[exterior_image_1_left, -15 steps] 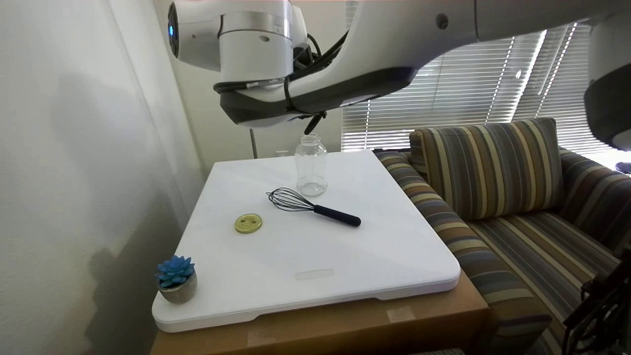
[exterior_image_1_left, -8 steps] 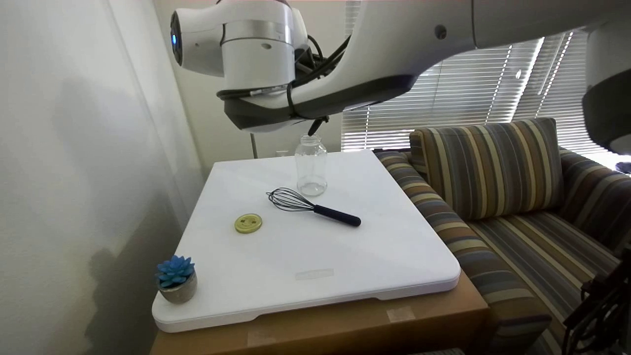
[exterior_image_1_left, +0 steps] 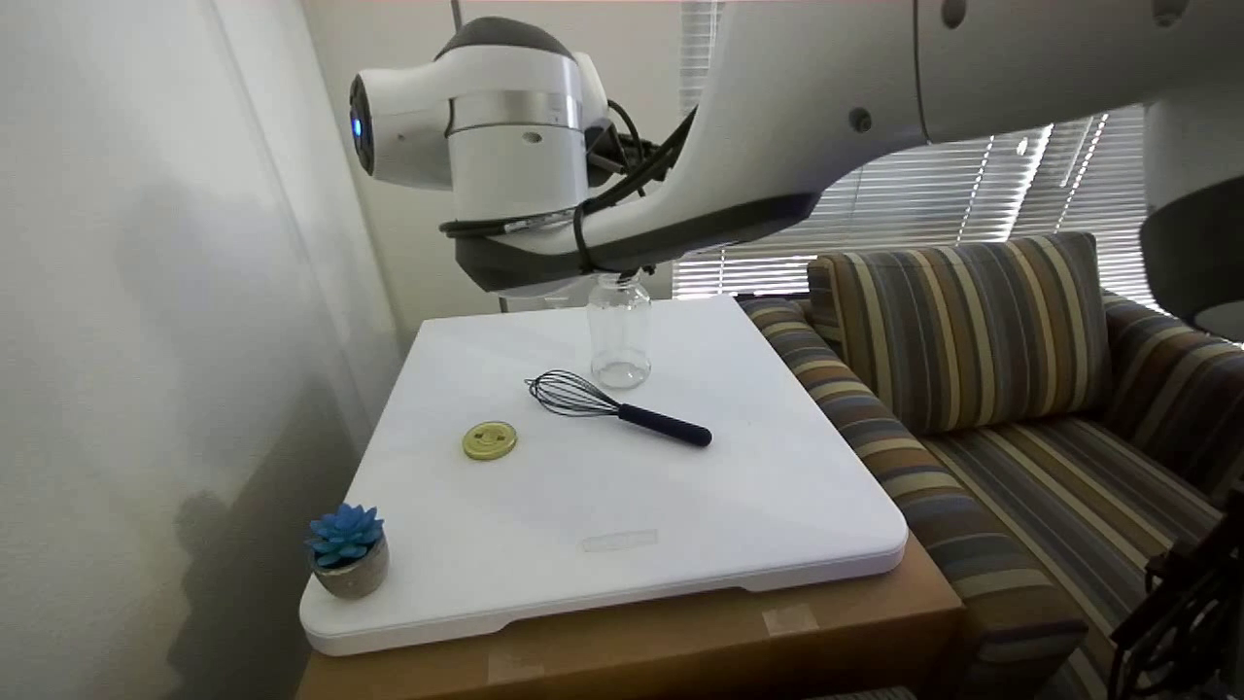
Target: Put the spatula and whisk inside the glass jar
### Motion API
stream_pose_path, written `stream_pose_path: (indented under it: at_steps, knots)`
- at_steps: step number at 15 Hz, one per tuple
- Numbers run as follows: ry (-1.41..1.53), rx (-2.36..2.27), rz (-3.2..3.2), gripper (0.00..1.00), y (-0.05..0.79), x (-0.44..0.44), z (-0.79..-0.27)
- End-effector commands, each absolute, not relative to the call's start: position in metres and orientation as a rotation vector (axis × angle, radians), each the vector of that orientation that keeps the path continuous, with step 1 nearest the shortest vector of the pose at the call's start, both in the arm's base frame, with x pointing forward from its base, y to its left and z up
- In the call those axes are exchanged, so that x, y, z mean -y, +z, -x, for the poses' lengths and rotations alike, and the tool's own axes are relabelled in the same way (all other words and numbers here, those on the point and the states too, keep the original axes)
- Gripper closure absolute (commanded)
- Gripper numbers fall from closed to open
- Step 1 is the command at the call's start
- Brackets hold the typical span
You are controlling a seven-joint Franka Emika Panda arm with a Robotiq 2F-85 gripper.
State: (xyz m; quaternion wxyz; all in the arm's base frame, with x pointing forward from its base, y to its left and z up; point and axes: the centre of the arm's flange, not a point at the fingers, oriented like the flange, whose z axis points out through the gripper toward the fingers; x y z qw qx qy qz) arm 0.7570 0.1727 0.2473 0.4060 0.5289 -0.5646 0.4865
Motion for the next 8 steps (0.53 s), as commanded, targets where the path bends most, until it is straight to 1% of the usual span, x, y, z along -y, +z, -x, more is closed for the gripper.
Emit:
stream_pose_path:
  at_steps: [1, 8]
  knots:
    - [1.216, 1.371, -1.390, 0.99, 0.230, -0.200, -0.826]
    - [1.222, 1.257, -1.546, 0.99, 0.202, -0.221, -0.828]
